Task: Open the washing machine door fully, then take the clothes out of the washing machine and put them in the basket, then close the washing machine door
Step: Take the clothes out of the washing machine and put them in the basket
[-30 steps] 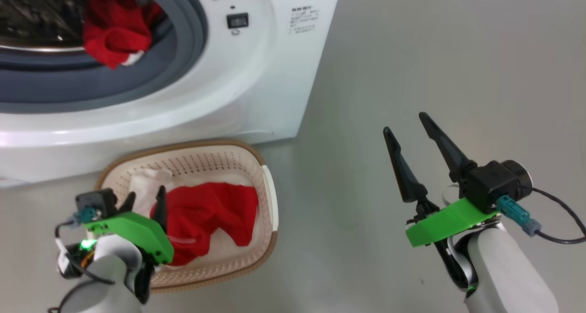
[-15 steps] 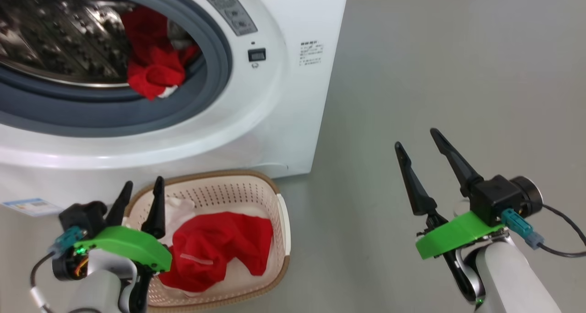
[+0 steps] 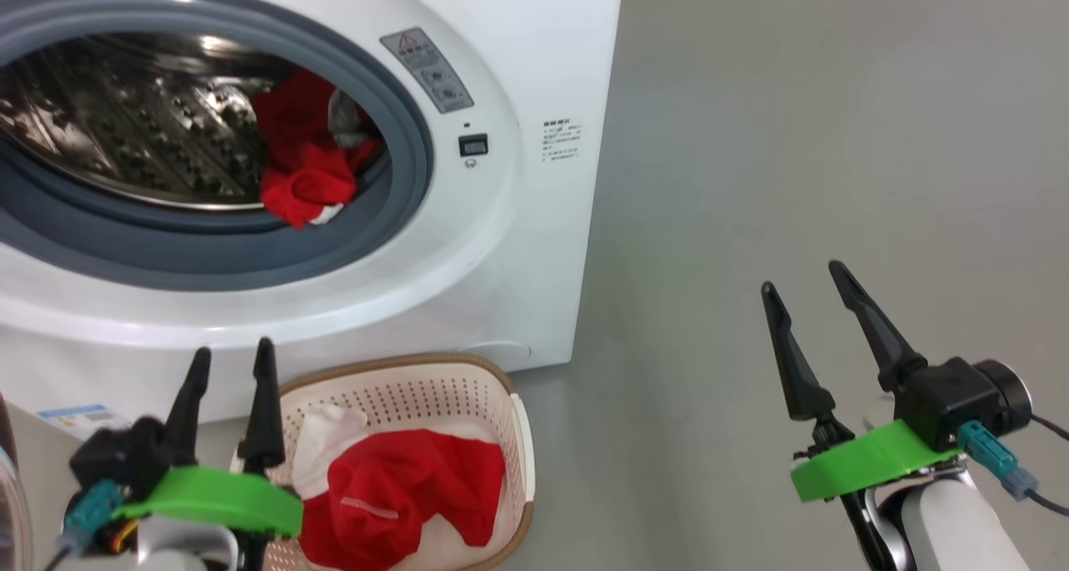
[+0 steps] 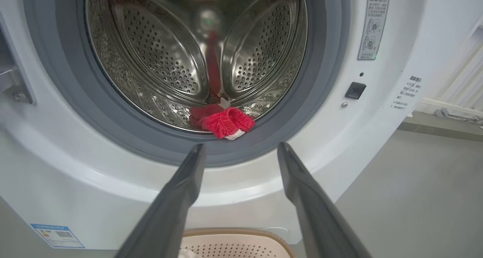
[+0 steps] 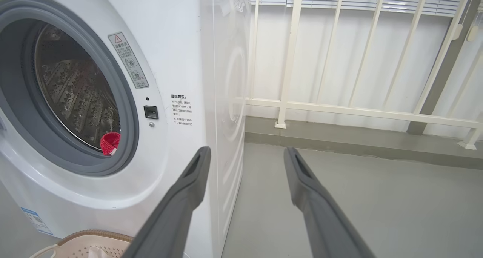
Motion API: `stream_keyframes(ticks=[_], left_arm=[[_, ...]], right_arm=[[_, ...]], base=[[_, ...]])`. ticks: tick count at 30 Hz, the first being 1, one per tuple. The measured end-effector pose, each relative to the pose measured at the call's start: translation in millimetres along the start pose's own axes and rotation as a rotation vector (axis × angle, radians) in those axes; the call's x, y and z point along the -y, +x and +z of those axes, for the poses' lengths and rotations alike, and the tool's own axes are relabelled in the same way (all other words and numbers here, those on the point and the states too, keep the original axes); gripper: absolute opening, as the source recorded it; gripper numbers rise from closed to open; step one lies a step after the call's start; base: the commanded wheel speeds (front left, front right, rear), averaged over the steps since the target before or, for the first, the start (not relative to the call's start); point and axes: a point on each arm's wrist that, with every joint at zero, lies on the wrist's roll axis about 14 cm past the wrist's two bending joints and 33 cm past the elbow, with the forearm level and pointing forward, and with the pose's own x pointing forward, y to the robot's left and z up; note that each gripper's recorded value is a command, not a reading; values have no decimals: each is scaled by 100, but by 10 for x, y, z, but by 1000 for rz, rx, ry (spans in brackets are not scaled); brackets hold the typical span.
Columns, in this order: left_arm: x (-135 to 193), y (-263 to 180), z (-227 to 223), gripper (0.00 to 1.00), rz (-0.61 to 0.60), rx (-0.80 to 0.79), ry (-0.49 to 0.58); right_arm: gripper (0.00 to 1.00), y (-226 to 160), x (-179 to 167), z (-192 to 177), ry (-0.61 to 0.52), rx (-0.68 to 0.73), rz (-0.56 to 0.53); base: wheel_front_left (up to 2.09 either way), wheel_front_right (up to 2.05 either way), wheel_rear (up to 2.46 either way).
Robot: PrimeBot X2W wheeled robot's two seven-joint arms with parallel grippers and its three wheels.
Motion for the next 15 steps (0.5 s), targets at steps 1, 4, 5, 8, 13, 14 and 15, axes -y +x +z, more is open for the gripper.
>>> stream_keyframes(ticks=[1,4,5,8,13,14,15], left_arm=[[-10,-35,34,100,7,12,5],[-19,-196,118,100,22,40,28],[-23,-242,129,100,27,44,31],[-34,-331,161,100,37,54,35],[-28,-551,283,100,48,88,50],[-27,-581,303,100,50,92,53],[-33,-610,323,100,54,98,63]], right_arm=[[100,-27,15,15,0,3,-6],[100,-136,54,59,0,12,-21],[100,-167,62,70,0,14,-25],[100,-234,76,83,1,16,-32],[100,-408,124,166,2,37,-53],[100,-428,124,179,3,40,-54],[100,-442,122,198,3,46,-54]], base=[[0,0,0],[0,0,0],[0,0,0],[0,0,0],[0,0,0],[0,0,0],[0,0,0]])
